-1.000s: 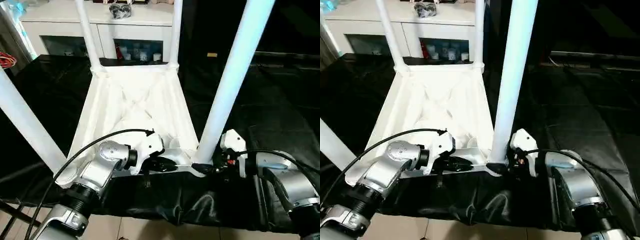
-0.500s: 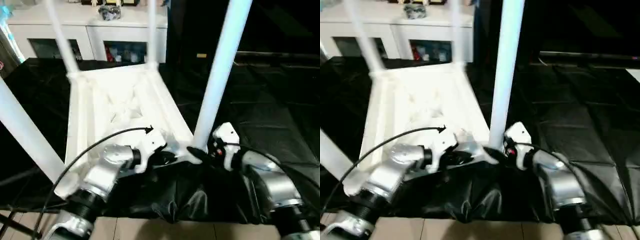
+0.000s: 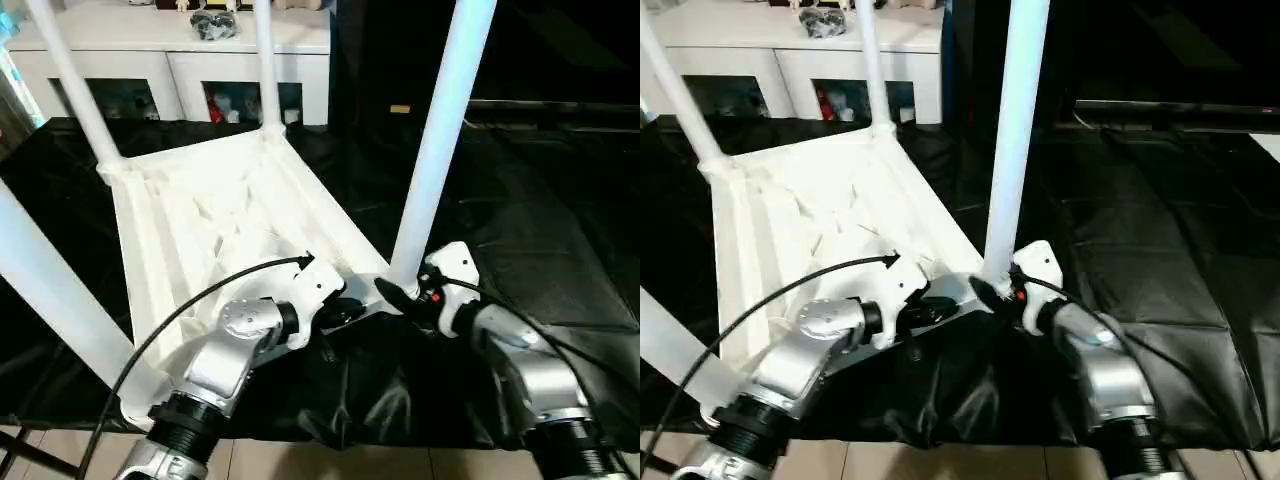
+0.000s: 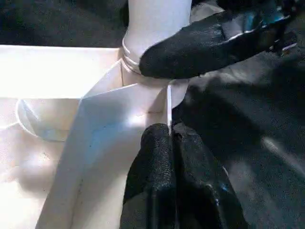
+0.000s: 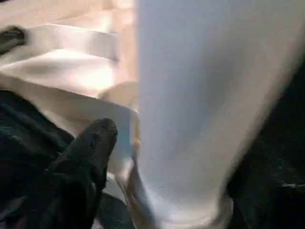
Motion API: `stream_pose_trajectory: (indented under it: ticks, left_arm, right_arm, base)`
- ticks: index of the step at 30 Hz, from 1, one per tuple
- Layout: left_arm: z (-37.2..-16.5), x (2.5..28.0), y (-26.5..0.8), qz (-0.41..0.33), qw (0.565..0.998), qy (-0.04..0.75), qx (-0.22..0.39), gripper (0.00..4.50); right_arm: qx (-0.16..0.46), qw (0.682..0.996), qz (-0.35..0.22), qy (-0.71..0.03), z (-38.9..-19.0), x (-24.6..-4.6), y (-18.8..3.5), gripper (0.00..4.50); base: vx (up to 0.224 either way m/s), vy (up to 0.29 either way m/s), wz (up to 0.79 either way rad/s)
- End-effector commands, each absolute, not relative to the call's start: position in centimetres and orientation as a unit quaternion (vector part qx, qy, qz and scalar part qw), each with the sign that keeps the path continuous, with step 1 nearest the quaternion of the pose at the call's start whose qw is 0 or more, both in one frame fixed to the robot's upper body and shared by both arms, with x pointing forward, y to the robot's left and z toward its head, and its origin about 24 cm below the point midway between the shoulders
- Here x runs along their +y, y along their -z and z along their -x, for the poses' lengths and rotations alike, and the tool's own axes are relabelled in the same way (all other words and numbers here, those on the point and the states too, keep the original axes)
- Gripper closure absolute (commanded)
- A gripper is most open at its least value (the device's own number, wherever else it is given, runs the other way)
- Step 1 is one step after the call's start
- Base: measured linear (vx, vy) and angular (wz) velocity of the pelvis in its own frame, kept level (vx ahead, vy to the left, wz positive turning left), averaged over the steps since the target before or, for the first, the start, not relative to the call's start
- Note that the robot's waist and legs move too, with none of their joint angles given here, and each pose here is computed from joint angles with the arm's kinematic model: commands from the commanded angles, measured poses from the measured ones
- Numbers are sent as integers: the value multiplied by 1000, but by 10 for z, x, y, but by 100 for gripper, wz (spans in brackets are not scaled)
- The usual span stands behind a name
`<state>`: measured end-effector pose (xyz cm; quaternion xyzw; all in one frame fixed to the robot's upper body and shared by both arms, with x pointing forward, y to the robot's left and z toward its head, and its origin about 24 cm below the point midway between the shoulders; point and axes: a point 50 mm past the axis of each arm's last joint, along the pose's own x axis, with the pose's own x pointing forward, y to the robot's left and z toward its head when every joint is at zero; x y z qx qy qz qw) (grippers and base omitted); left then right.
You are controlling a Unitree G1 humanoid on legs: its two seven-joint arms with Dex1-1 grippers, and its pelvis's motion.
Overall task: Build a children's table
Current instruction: Rotate leg to tighten
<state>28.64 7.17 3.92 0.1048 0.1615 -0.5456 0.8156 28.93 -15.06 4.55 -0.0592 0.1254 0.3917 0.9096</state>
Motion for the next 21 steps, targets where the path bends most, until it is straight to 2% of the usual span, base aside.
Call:
stream_pose_trajectory:
  ticks: [1, 9, 12, 16, 17, 21]
  left_arm:
    - [-283, 63, -41, -105, 789, 586, 153, 450]
    - [-284, 86, -42, -127, 749, 626, 175, 450]
    - [-289, 99, -43, -167, 740, 626, 182, 450]
    - [-296, 103, -46, -177, 756, 603, 182, 450]
    - [-297, 103, -47, -163, 763, 598, 184, 407]
    - [-292, 103, -49, -146, 758, 606, 192, 374]
  right_arm:
    - [130, 875, 56, -463, -282, -136, -47, 75]
    - [161, 811, 91, -555, -272, -153, -50, 75]
    - [178, 785, 116, -582, -268, -159, -48, 75]
    - [181, 782, 118, -584, -270, -161, -49, 75]
    - [181, 782, 120, -584, -271, -161, -49, 71]
    - [179, 783, 124, -583, -272, -161, -49, 71]
  base:
    - [0, 0, 0]
    - [0, 0, 0]
    - [0, 0, 0]
    - [0, 0, 0]
    - [0, 0, 0]
    - [0, 0, 0]
